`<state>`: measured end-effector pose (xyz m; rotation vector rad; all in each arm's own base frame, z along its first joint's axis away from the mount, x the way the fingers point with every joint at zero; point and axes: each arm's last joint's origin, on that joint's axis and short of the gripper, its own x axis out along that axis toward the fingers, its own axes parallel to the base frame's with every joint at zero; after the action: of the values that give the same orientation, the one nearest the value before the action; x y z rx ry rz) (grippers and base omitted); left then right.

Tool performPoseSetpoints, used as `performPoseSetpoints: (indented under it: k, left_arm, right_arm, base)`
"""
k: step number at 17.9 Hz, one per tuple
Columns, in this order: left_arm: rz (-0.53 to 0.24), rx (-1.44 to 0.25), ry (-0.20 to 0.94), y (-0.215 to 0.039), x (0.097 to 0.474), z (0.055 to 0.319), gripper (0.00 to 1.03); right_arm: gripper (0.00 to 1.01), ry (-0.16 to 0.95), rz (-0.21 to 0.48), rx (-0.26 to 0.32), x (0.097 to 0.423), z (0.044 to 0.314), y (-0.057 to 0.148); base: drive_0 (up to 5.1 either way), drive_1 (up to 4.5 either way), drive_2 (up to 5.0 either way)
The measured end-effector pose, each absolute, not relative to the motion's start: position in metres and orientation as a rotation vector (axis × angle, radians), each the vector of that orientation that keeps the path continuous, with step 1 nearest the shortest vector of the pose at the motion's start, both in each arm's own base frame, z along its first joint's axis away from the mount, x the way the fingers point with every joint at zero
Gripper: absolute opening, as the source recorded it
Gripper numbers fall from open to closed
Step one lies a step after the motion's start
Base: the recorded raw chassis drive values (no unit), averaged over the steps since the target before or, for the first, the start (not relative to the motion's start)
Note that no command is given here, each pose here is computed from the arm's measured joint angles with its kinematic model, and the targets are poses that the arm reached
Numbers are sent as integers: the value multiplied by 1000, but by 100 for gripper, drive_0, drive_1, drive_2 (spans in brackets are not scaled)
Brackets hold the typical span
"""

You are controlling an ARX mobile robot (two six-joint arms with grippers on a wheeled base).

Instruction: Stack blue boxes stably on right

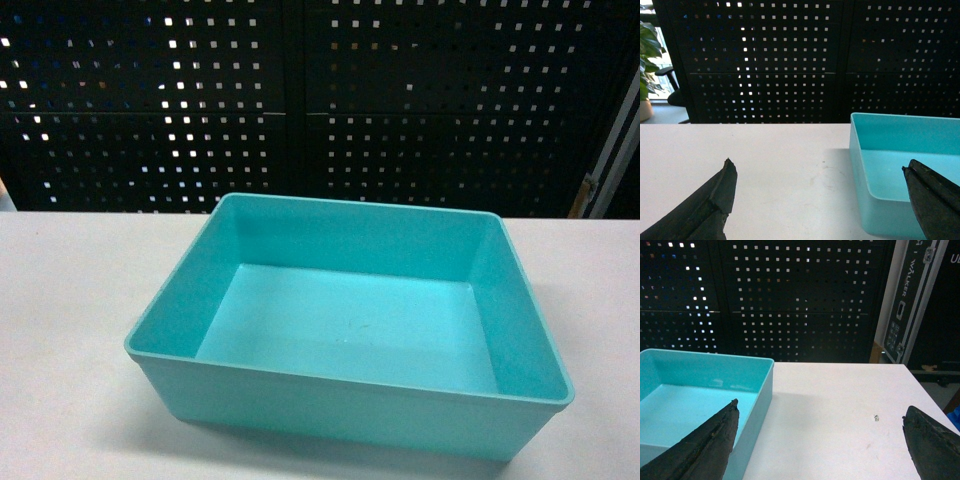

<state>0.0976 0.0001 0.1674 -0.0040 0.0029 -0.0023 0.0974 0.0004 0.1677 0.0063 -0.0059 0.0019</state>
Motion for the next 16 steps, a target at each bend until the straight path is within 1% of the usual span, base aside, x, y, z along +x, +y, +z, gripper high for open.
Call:
performPoseSetpoints:
  k: [1, 2, 3, 4, 5, 6, 7, 8, 9, 10, 11, 13, 16]
  left_arm:
    - [-36, -28, 58, 1, 99, 165, 98]
    - [-65, -75, 165, 5, 104, 164, 98]
    - [-87, -135, 226, 10, 111, 169, 98]
    - [-133, -214, 262, 17, 123, 186, 98]
    - [-234, -244, 260, 18, 143, 213, 98]
    - [-322, -282, 339, 19, 167, 234, 98]
    - [-389, -329, 433, 20, 192, 241, 98]
    - [-467, -402, 579, 19, 224, 245, 98]
    - [-543, -448, 680, 16, 251, 244, 98]
    - [-589, -487, 754, 12, 271, 241, 98]
    - [-594, -494, 778, 12, 290, 236, 98]
    - [-586, -500, 794, 13, 295, 231, 98]
    - [-576, -513, 820, 13, 294, 225, 98]
  right_arm:
    - [98, 39, 3, 30, 99, 168, 4]
    - [98, 120, 36, 63, 103, 167, 10]
    - [98, 152, 86, 108, 107, 170, 18]
    - [98, 148, 148, 160, 117, 185, 26]
    - [98, 152, 186, 183, 137, 210, 31]
    - [98, 267, 195, 211, 164, 231, 35]
    - [98, 378, 209, 234, 192, 239, 41]
    - [98, 471, 220, 236, 229, 242, 56]
    - [98, 535, 195, 241, 260, 241, 64]
    - [98, 554, 172, 241, 280, 239, 68]
    - [98, 576, 163, 247, 289, 233, 70]
    - [98, 599, 159, 248, 288, 229, 70]
    - [98, 586, 145, 254, 288, 231, 67]
  base:
    - [0, 0, 0]
    - [0, 0, 0]
    - [0, 0, 0]
    - [0, 0, 0]
    - [0, 0, 0]
    - [0, 0, 0]
    - [0, 0, 0]
    - [0, 0, 0]
    - [0, 0, 0]
    - [0, 0, 0]
    - [0, 0, 0]
    - [0, 0, 0]
    - [0, 0, 0]
